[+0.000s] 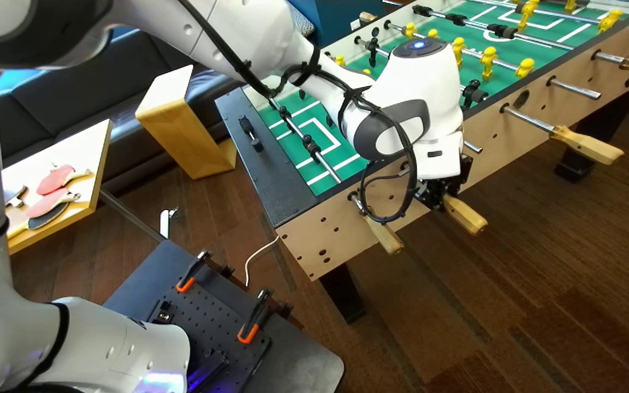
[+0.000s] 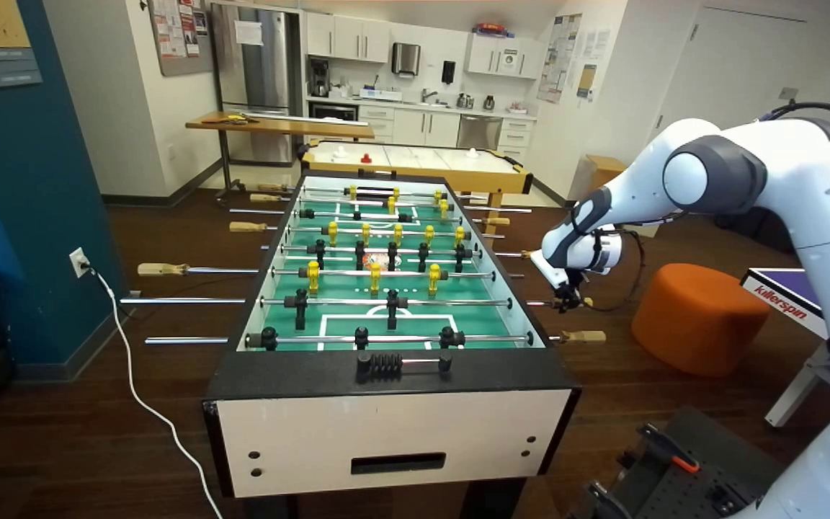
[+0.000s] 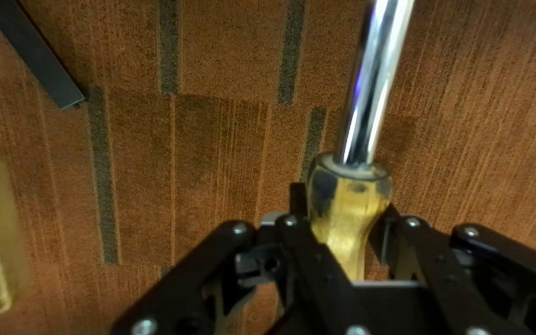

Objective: Push in the second rod from the left of the football table.

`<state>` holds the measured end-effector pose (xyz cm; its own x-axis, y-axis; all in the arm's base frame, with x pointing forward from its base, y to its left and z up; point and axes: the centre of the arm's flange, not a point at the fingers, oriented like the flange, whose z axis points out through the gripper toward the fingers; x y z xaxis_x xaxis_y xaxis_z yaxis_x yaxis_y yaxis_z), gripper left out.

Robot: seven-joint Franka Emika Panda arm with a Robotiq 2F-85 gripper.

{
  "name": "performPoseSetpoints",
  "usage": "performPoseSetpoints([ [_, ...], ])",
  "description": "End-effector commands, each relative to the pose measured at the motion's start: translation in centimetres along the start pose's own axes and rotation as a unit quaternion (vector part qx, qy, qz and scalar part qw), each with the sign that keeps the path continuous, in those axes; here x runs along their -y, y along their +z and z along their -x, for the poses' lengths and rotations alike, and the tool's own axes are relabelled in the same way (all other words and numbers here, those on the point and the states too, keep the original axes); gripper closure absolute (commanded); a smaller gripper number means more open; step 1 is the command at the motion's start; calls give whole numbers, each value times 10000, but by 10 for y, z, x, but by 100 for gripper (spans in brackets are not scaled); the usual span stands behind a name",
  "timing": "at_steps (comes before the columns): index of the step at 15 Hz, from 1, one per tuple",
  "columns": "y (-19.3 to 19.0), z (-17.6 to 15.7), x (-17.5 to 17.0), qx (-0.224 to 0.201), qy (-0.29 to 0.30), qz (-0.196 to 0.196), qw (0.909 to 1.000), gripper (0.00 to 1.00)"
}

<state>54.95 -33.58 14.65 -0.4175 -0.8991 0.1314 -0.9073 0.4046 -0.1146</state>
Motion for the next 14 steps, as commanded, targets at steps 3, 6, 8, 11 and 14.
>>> performPoseSetpoints([
  [3,-34,22,-10,439,-280,-365,9980,91],
  [6,-39,32,-17,637,-340,-450,9964,91],
  [8,-41,37,-22,688,-362,-510,9957,91],
  [11,-37,39,-20,738,-344,-589,9949,91],
  [14,-44,33,-25,618,-225,-527,9964,38],
])
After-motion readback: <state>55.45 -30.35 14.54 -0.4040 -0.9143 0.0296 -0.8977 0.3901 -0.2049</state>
